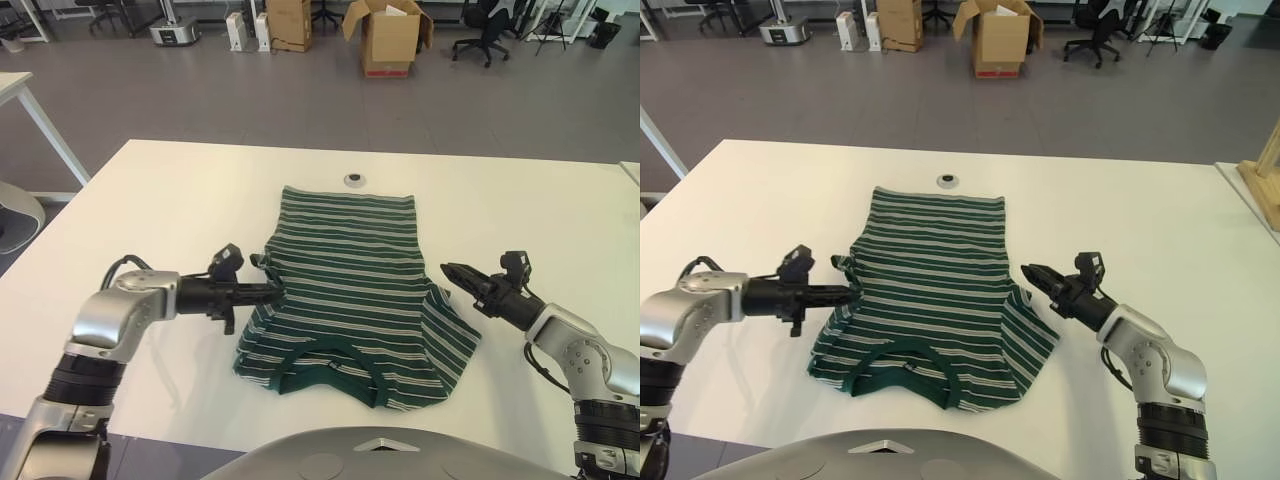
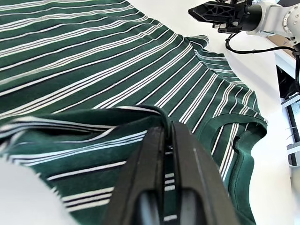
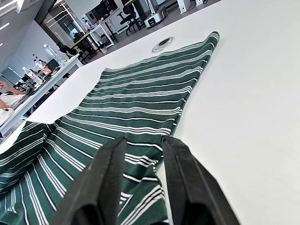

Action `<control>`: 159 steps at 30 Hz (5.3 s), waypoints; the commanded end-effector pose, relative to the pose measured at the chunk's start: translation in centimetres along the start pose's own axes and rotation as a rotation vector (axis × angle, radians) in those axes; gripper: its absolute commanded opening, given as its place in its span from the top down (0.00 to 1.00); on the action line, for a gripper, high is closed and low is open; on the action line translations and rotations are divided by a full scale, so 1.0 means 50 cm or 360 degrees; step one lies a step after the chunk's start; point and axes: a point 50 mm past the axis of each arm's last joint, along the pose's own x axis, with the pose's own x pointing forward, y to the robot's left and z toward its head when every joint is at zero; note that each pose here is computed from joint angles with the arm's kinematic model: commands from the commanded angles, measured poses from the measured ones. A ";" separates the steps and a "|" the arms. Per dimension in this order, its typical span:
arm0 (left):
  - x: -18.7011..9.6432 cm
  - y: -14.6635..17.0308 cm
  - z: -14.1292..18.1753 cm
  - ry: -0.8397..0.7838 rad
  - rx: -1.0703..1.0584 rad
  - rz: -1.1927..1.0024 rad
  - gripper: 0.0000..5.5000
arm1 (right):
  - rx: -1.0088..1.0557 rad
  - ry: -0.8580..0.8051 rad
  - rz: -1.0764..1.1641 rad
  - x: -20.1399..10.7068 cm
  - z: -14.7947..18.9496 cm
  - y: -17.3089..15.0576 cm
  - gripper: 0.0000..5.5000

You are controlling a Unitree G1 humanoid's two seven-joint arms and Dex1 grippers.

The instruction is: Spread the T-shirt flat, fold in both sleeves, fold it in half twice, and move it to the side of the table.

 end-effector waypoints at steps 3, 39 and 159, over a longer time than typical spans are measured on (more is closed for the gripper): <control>0.046 -0.010 0.002 -0.0081 0.0008 0.0049 0.79 | -0.0024 0.0012 -0.0019 -0.003 0.006 -0.003 0.74; -0.047 0.041 -0.045 -0.0443 -0.0137 0.0540 0.79 | 0.0141 0.0798 0.0057 -0.153 -0.073 -0.018 0.87; 0.065 0.108 0.158 -0.0143 0.0347 -0.0282 1.00 | -0.0058 0.0648 0.0708 0.083 0.156 0.036 0.99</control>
